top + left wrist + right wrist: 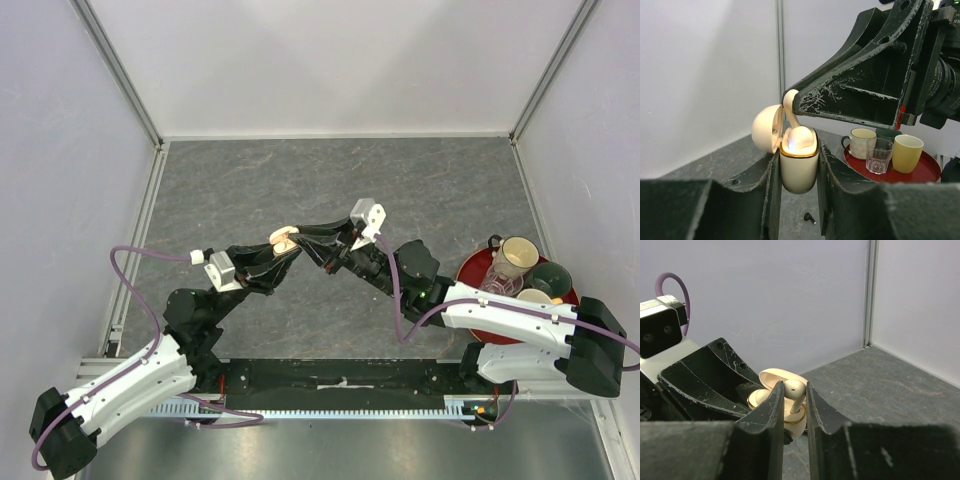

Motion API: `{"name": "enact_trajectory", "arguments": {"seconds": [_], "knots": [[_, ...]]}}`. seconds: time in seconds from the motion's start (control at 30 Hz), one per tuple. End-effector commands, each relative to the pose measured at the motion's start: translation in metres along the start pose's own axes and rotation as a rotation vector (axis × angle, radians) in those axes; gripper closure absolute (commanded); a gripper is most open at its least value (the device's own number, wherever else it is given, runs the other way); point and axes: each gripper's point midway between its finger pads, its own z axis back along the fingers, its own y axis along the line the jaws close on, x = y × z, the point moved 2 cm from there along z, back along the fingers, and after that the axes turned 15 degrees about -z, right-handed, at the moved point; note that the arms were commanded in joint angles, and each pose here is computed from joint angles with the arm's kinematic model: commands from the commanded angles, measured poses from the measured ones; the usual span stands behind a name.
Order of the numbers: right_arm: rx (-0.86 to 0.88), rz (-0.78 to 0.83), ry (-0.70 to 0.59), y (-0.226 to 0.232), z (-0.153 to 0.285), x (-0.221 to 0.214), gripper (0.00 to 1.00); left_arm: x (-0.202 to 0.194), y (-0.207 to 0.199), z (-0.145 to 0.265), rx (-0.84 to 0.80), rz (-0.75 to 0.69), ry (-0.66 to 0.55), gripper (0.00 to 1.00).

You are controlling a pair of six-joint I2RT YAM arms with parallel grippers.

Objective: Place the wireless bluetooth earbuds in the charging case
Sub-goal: Place the earbud in the charging case.

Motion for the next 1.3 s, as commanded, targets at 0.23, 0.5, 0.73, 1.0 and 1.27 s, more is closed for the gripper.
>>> {"name": "enact_trajectory", "arguments": {"seconds": [0.23, 0.5, 0.73, 1.0, 1.27], "knots": [[-0.046, 0.150, 0.124, -0.006, 0.010, -0.026, 1.00, 0.025, 0.005, -0.004, 0.020, -0.017, -0.097, 0.98], [-0.050, 0.167, 0.142, -0.007, 0.015, -0.032, 1.00, 0.025, 0.007, -0.004, 0.031, -0.019, -0.096, 0.98], [-0.036, 0.164, 0.153, -0.003, 0.017, -0.036, 1.00, 0.024, 0.009, -0.004, 0.049, -0.005, -0.093, 0.98], [-0.046, 0.198, 0.172, -0.006, 0.018, -0.042, 1.00, 0.025, 0.013, -0.004, 0.073, -0.003, -0.087, 0.98], [-0.042, 0.218, 0.180, -0.003, 0.020, -0.046, 1.00, 0.024, 0.016, -0.005, 0.088, 0.002, -0.080, 0.98]]}}
